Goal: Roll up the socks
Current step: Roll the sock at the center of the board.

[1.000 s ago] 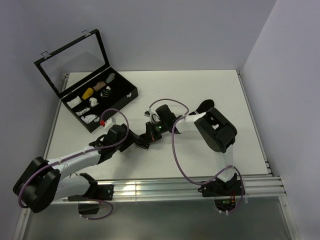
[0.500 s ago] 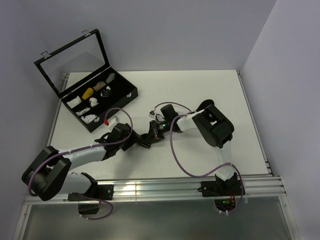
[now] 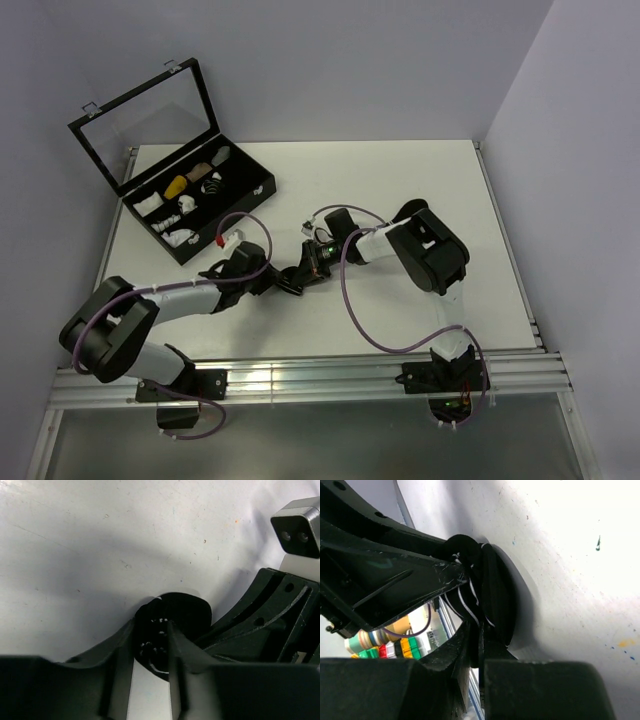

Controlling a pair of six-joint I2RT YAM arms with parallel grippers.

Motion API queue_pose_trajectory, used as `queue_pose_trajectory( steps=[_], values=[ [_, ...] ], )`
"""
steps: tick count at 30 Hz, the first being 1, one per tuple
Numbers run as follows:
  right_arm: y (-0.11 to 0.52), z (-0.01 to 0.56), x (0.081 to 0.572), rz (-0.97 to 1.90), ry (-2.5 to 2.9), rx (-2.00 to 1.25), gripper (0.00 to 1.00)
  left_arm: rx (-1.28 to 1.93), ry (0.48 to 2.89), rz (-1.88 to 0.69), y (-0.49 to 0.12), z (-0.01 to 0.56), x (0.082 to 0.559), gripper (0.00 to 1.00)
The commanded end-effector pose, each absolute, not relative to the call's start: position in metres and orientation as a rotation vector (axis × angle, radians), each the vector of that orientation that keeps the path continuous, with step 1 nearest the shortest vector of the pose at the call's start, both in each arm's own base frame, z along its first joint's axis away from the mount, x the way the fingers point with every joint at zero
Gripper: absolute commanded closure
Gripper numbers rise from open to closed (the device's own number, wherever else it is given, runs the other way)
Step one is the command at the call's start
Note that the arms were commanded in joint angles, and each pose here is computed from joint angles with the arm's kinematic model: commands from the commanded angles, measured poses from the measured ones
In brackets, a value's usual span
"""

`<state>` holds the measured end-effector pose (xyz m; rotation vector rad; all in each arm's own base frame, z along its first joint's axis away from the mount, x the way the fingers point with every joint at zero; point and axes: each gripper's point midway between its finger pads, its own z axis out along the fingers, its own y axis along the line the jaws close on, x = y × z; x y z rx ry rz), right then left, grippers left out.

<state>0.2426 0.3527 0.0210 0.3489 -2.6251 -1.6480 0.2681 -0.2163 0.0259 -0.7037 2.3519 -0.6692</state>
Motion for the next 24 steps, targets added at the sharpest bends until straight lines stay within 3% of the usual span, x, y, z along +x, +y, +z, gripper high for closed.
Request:
queue_pose_trajectory(
  steps=[1,7,9,16,24],
  values=[
    [0.335,-0.005,0.253,-1.49,-2.8,0.308,0.9,-0.669,2.409,-0.637,-0.218,0.018,0.263,0.72],
    [0.332,0.037,0.266,-1.441,-3.049,0.685,0.72,-0.638,2.453,-0.6,-0.22,0.014,0.263,0.95],
    [0.33,0.041,0.267,-1.359,-3.154,0.773,0.66,-0.628,2.475,-0.577,-0.219,0.01,0.262,0.99],
    [0.311,0.067,0.278,-0.996,-3.574,1.164,0.6,-0.566,2.522,-0.569,-0.224,0.011,0.26,1.0],
    [0.326,0.075,0.254,-0.928,-3.613,1.561,0.59,-0.53,2.549,-0.567,-0.23,0.013,0.262,1.0]
  ],
)
